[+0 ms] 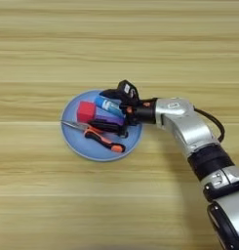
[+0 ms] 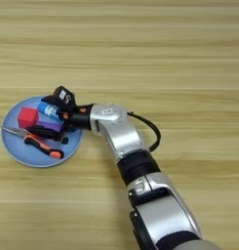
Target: Move the objects on the table
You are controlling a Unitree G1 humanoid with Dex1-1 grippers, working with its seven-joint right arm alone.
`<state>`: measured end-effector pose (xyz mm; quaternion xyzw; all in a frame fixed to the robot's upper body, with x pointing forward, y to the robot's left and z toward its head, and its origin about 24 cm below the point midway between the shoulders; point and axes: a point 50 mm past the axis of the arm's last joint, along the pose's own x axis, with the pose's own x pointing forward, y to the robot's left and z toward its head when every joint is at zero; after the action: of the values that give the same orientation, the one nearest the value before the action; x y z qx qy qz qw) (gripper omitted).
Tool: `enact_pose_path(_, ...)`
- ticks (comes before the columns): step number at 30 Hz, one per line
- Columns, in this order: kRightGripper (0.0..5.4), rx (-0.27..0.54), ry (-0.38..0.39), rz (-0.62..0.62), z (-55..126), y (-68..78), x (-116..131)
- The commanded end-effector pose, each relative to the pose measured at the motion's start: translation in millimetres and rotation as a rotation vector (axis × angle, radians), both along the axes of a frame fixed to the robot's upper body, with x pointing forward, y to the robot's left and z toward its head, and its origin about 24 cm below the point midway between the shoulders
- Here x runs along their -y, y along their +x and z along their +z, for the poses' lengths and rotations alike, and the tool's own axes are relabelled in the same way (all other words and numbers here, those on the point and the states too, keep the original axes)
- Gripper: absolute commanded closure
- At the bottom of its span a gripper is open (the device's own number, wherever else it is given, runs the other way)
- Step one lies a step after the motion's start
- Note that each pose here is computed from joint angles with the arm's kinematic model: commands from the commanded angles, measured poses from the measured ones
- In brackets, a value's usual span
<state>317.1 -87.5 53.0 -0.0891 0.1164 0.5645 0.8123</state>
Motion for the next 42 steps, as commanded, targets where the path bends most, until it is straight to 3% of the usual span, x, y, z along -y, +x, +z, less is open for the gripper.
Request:
enact_pose_path(1, 0.07, 0.153, -0.003, -0.013, 34.4, 21.0, -10.2)
enact_pose_path(8, 0.29, 0.149, -0.016, -0.024, 29.4, 25.7, -17.2)
enact_pose_path(33, 3.15, 0.153, -0.014, -0.016, 25.5, 28.6, -30.3)
enact_pose_path(42, 3.17, 0.169, 0.023, -0.02, 35.1, 30.0, -30.3)
